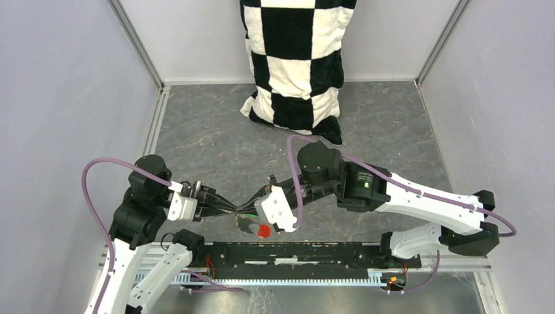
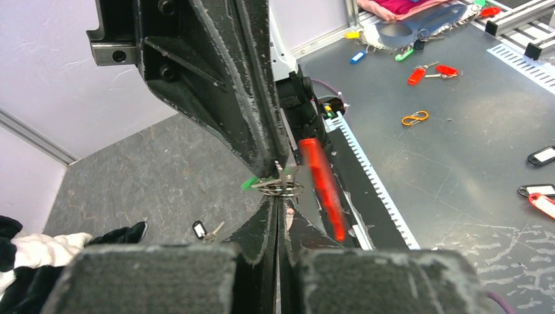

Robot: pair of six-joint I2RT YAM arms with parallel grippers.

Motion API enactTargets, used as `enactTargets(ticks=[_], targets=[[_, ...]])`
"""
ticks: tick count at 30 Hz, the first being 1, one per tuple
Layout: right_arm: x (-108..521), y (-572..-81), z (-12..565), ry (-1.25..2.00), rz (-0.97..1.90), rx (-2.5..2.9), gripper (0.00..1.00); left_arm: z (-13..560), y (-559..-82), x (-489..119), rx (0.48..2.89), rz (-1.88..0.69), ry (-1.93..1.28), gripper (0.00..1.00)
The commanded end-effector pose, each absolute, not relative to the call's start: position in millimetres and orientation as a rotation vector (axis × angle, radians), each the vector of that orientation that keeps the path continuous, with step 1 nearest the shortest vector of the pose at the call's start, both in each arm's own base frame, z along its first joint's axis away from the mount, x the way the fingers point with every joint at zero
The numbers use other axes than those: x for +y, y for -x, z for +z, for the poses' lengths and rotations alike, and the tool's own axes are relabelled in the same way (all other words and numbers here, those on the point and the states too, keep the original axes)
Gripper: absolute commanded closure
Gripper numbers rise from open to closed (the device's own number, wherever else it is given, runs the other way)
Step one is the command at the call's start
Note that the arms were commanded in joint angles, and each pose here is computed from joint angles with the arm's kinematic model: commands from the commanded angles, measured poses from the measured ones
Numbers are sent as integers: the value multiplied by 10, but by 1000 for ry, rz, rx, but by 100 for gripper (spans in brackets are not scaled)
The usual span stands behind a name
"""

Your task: Put the keys on the keyring

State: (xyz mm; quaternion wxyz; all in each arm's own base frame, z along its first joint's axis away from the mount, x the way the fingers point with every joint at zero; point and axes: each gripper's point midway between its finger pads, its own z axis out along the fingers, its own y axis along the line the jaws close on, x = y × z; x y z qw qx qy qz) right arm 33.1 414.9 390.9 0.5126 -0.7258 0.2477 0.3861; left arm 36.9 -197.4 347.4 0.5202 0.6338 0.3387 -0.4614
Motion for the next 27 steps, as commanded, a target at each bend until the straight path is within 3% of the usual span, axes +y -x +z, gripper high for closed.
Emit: enactTargets(ticks=[1,10,18,27], targets=[[4067,-511,4029,1673,841,658,100,3520,-276,-1956,762,-1114,-1533,98],[4028,-558,4010,1650,826,696,100,3513,-331,-1958,784,-1075,-1521,98],[3991,-617,4017,1622,799,719,100,3550,-601,-1925,933,-915,-1428,77],[3959,-668,4076,1591,771,727,100,3527,-839,-1780,1108,-756,-1270,71]])
